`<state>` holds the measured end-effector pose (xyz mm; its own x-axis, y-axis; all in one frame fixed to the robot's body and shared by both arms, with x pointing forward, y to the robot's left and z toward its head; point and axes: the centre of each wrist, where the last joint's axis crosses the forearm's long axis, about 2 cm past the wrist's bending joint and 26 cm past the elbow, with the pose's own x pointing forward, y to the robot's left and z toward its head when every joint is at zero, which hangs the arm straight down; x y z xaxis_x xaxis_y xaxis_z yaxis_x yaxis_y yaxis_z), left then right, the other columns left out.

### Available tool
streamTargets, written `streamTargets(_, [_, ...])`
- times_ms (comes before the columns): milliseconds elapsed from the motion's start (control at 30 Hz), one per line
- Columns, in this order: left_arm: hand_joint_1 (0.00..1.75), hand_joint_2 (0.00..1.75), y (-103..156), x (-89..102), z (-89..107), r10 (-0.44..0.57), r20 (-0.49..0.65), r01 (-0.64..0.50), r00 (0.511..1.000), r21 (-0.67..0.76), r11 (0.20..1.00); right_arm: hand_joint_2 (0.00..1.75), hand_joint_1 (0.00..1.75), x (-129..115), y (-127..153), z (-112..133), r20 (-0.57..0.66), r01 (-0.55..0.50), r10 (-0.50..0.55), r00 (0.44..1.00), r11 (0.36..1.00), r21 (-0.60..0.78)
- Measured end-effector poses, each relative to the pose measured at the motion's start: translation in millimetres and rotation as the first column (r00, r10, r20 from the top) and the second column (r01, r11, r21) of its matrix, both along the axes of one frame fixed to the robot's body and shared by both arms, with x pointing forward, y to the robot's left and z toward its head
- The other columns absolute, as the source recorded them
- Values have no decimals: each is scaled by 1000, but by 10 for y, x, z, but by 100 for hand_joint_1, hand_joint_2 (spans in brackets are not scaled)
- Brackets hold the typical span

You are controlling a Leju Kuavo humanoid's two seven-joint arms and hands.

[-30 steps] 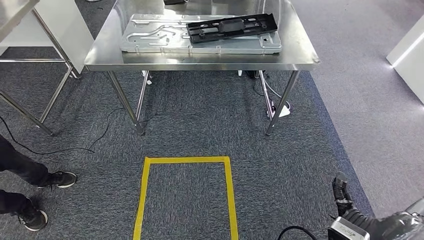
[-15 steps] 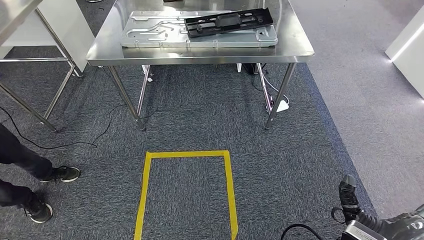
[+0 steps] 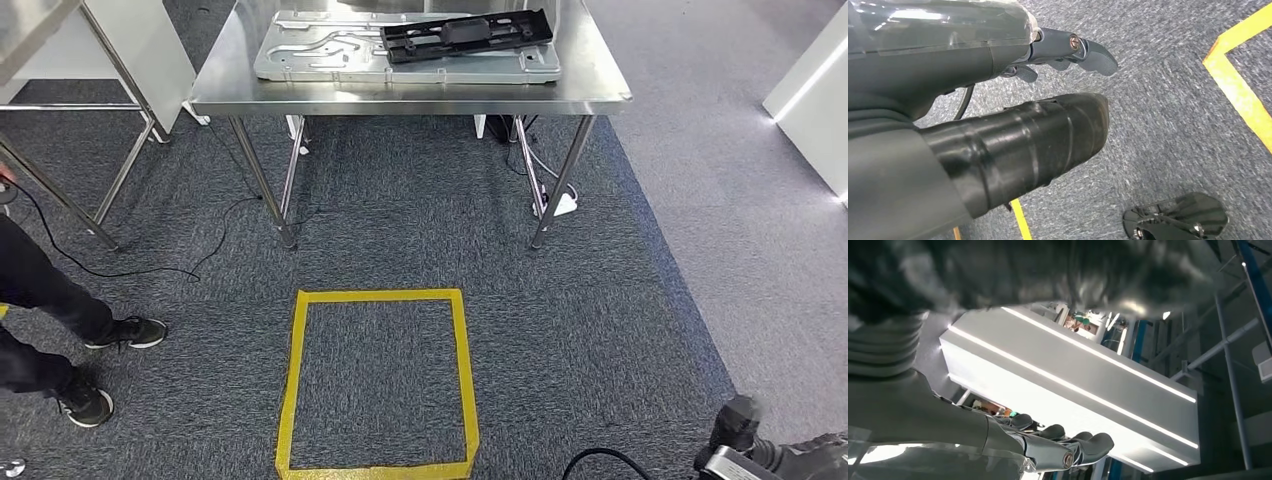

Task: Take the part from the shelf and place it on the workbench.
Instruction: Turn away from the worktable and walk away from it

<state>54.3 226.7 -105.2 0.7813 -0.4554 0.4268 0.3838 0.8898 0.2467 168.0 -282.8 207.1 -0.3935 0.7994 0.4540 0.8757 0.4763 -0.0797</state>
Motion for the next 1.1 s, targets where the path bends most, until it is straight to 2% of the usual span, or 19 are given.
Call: streamTargets(1100, [0, 0, 18, 2, -1, 23, 21, -23, 1000, -1, 1000, 0, 0, -13, -16, -16, -18, 14, -15, 1000, 1000, -28])
